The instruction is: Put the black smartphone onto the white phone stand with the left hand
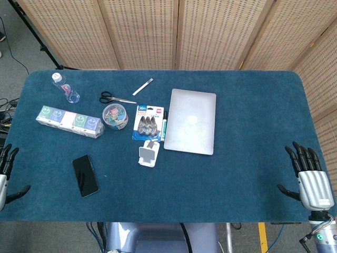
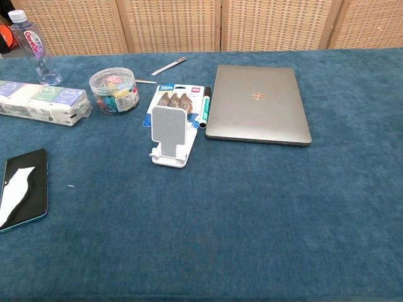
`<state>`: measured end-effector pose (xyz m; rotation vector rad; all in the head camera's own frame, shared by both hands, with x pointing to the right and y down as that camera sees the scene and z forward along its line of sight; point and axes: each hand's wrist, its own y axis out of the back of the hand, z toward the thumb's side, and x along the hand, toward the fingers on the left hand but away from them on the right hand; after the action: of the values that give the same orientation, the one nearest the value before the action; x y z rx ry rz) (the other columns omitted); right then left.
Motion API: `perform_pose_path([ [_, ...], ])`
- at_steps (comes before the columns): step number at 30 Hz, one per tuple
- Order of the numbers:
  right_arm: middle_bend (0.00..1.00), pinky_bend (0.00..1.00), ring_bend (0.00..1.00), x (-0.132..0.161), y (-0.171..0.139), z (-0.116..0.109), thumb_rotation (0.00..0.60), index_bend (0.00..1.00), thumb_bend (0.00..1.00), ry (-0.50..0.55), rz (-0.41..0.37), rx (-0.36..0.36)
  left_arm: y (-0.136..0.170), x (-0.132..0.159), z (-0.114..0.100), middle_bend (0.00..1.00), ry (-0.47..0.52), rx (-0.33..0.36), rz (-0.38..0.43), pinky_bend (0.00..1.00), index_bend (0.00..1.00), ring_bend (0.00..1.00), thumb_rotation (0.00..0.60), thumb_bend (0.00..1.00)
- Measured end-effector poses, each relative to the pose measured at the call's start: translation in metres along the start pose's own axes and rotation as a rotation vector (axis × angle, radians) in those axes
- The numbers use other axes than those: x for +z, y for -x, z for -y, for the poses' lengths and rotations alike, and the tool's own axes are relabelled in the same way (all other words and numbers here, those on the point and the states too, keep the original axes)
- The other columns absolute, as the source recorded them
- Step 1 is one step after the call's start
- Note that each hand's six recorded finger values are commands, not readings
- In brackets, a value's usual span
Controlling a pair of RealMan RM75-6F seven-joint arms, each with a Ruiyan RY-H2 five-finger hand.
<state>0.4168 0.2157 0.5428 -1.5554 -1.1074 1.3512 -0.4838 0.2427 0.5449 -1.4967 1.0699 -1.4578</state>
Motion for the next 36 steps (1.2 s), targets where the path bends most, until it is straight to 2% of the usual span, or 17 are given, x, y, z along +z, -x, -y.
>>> perform_pose_path([
  [3,0.00,0.00,0.00,0.000,0.001,0.001,0.600,0.00,0.00,-0.002,0.003,0.003,0.008,-0.003,0.007,0.00,0.000,-0.035,-0.007,0.00,0.00,0.00,0.600,0.00],
  [7,0.00,0.00,0.00,-0.001,0.001,0.002,0.600,0.00,0.00,-0.003,0.007,0.010,0.001,-0.002,0.005,0.00,0.000,-0.030,0.005,0.00,0.00,0.00,0.600,0.00],
  [13,0.00,0.00,0.00,-0.004,0.002,0.000,0.600,0.00,0.00,0.001,0.019,0.003,-0.008,0.007,0.021,0.00,-0.020,-0.110,0.105,0.00,0.00,0.00,0.600,0.00],
  [16,0.00,0.00,0.00,-0.005,0.003,0.000,0.600,0.00,0.00,0.001,0.027,0.000,-0.018,0.009,0.037,0.00,-0.068,-0.169,0.178,0.00,0.00,0.00,0.600,0.00],
  [19,0.00,0.00,0.00,-0.007,0.004,-0.002,0.600,0.00,0.00,-0.004,0.035,-0.009,-0.031,0.018,0.053,0.00,-0.138,-0.215,0.294,0.00,0.00,0.00,0.600,0.02],
  [27,0.00,0.00,0.00,-0.013,0.006,-0.002,0.600,0.00,0.00,-0.016,0.060,-0.014,-0.060,0.047,0.091,0.00,-0.441,-0.241,0.646,0.00,0.00,0.00,0.600,0.04],
  [29,0.00,0.00,0.00,-0.015,0.006,-0.002,0.600,0.00,0.00,-0.019,0.067,-0.016,-0.065,0.055,0.099,0.00,-0.476,-0.252,0.719,0.00,0.00,0.00,0.600,0.05],
  [36,0.00,0.00,0.00,-0.017,0.007,-0.001,0.600,0.00,0.00,-0.025,0.076,-0.015,-0.074,0.071,0.118,0.00,-0.481,-0.316,0.839,0.00,0.00,0.00,0.600,0.08],
])
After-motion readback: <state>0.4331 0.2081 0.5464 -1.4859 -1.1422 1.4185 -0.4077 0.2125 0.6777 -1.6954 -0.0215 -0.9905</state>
